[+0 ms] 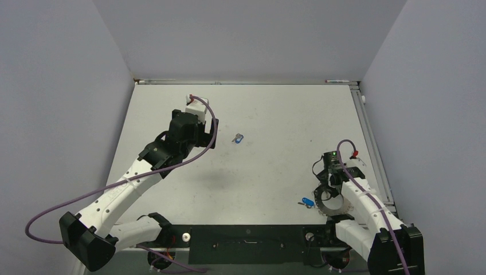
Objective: Put the keys on the keyring
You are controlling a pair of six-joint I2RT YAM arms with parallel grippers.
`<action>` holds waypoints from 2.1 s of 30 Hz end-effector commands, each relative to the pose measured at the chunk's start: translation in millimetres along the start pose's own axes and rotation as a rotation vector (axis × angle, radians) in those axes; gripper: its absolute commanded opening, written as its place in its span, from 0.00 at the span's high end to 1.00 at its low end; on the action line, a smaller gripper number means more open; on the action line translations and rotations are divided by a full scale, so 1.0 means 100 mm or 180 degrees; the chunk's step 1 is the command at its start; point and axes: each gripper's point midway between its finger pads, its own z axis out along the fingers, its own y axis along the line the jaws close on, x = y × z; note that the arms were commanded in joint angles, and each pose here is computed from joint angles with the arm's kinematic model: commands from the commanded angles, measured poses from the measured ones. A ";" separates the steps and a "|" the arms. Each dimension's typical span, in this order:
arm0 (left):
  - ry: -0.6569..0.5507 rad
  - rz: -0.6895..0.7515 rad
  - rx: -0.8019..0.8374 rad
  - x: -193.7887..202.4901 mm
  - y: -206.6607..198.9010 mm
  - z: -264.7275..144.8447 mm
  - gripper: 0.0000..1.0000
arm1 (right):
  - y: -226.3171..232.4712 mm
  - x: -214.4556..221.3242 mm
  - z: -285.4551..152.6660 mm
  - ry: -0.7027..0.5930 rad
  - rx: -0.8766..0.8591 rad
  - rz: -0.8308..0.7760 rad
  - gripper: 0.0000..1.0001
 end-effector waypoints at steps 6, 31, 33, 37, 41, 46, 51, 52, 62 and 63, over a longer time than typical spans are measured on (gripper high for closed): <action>-0.0211 -0.0098 0.0156 -0.23 -0.08 -0.13 0.04 | 0.22 -0.18 -0.17 -0.0165 -0.0241 0.0428 0.52; -0.0272 -0.0045 0.0217 -0.25 -0.13 -0.20 0.04 | 0.18 -0.05 0.13 -0.0186 -0.0105 0.0858 0.74; -0.0274 -0.0041 0.0222 -0.25 -0.14 -0.20 0.04 | 0.17 -0.05 0.15 -0.0198 -0.0086 0.0847 0.76; -0.0285 -0.0042 0.0227 -0.26 -0.14 -0.21 0.04 | 0.19 -0.07 0.16 -0.0234 -0.0097 0.0814 0.92; -0.0277 -0.0033 0.0224 -0.25 -0.14 -0.20 0.04 | 0.25 -0.08 0.16 -0.0226 -0.0164 0.0743 0.95; -0.0276 -0.0029 0.0213 -0.25 -0.14 -0.20 0.04 | 0.44 -0.07 0.05 -0.0223 -0.0410 0.0642 0.95; -0.0273 -0.0021 0.0207 -0.24 -0.14 -0.20 0.04 | 0.71 0.04 -0.17 -0.0225 -0.0643 0.0506 0.95; -0.0274 -0.0021 0.0202 -0.25 -0.13 -0.20 0.04 | 0.76 0.07 -0.23 -0.0235 -0.0681 0.0469 0.95; -0.0289 -0.0002 0.0127 -0.24 -0.08 -0.20 0.04 | 1.46 1.08 -0.76 -0.0056 -0.1254 -0.0331 0.95; -0.0289 -0.0002 0.0119 -0.24 -0.08 -0.19 0.04 | 1.54 1.21 -0.81 -0.0035 -0.1312 -0.0461 0.95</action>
